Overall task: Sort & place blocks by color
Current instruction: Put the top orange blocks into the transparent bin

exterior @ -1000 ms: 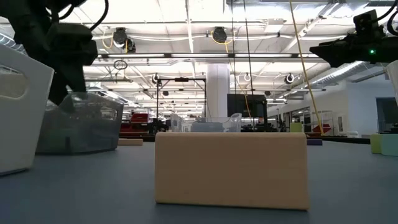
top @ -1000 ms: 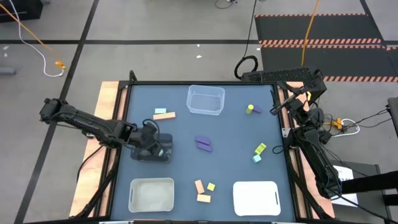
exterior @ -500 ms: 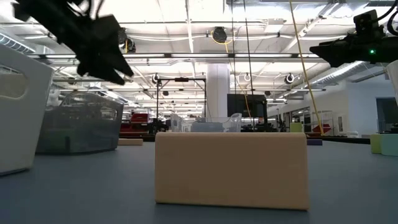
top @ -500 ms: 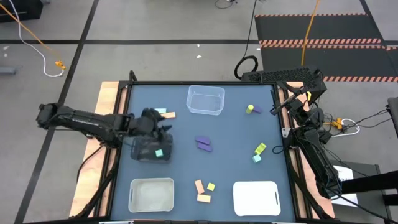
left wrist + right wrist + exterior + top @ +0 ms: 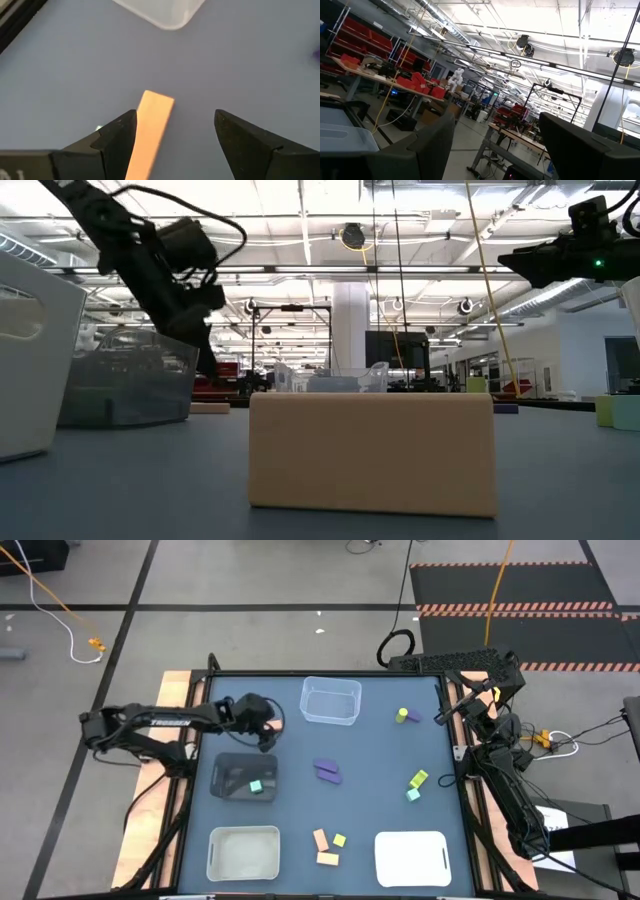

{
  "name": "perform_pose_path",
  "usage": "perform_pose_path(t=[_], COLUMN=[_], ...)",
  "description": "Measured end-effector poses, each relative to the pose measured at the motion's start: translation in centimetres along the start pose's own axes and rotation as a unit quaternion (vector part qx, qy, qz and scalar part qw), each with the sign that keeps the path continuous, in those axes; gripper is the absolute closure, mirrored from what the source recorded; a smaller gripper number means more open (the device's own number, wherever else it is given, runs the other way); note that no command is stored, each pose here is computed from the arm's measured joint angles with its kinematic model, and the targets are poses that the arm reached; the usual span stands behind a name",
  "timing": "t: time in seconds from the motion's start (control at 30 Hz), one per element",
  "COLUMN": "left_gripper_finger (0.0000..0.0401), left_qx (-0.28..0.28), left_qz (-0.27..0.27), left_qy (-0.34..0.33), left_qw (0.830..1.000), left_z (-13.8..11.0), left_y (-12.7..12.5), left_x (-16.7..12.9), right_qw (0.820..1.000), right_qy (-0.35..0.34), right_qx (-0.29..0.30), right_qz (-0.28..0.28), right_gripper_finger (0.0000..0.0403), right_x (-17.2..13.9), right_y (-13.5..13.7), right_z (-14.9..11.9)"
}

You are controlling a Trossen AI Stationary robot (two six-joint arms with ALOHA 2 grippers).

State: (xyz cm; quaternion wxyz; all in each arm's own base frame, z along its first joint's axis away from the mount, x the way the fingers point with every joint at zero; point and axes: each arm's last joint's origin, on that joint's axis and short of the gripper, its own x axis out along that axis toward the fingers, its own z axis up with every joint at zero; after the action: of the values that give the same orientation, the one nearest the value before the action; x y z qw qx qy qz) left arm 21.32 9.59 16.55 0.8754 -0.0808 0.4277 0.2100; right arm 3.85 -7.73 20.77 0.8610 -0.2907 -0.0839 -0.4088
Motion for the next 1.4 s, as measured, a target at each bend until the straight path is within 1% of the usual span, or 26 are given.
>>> perform_pose_path(t=[0.17, 0.3, 0.53, 0.73, 0.83, 0.9, 1.0, 1.07, 1.23, 1.33, 1.4], left_gripper_finger=[0.0134, 0.0134, 0.0134, 0.0138, 0.0167, 0.0205, 0.0275, 0.0276, 0.0276, 0.0276, 0.0276], left_qx=[0.054, 0.076, 0.072, 0.07, 0.066, 0.061, 0.046, 0.037, -0.004, -0.016, -0.019], left_qz=[0.011, 0.015, 0.018, 0.012, 0.009, 0.006, 0.006, 0.012, 0.025, 0.02, 0.015], left_qy=[0.014, 0.024, 0.053, 0.068, 0.07, 0.07, 0.071, 0.068, 0.026, -0.047, -0.095], left_qw=[0.998, 0.997, 0.996, 0.995, 0.995, 0.996, 0.996, 0.997, 0.999, 0.999, 0.995], left_z=[-0.2, -0.4, -1.2, -1.5, -1.6, -1.6, -1.6, -1.5, -0.8, 0.8, 1.8], left_y=[0.8, 1.3, 2.0, 2.1, 2.0, 2.0, 2.0, 2.0, 1.7, 1.4, 1.0], left_x=[1.4, 2.3, 3.8, 4.6, 4.7, 4.7, 4.7, 4.7, 4.2, 2.7, 1.5], right_qw=[1.0, 1.0, 1.0, 1.0, 1.0, 1.0, 1.0, 1.0, 1.0, 1.0, 1.0], right_qy=[0.0, 0.0, 0.0, 0.0, 0.0, 0.0, 0.0, 0.0, 0.0, 0.0, 0.001], right_qx=[0.0, 0.0, 0.0, 0.0, 0.0, 0.0, 0.0, 0.0, 0.0, 0.0, 0.001], right_qz=[0.0, 0.0, 0.0, 0.0, 0.0, 0.0, 0.0, 0.0, 0.0, 0.0, 0.0], right_gripper_finger=[0.0122, 0.0122, 0.0122, 0.0122, 0.0122, 0.0122, 0.0122, 0.0122, 0.0122, 0.0122, 0.0122], right_x=[0.0, 0.0, 0.0, 0.0, 0.0, 0.0, 0.0, 0.0, 0.0, 0.0, 0.0], right_y=[0.0, 0.0, 0.0, 0.0, 0.0, 0.0, 0.0, 0.0, 0.0, 0.0, 0.0], right_z=[0.0, 0.0, 0.0, 0.0, 0.0, 0.0, 0.0, 0.0, 0.0, 0.0, 0.0])
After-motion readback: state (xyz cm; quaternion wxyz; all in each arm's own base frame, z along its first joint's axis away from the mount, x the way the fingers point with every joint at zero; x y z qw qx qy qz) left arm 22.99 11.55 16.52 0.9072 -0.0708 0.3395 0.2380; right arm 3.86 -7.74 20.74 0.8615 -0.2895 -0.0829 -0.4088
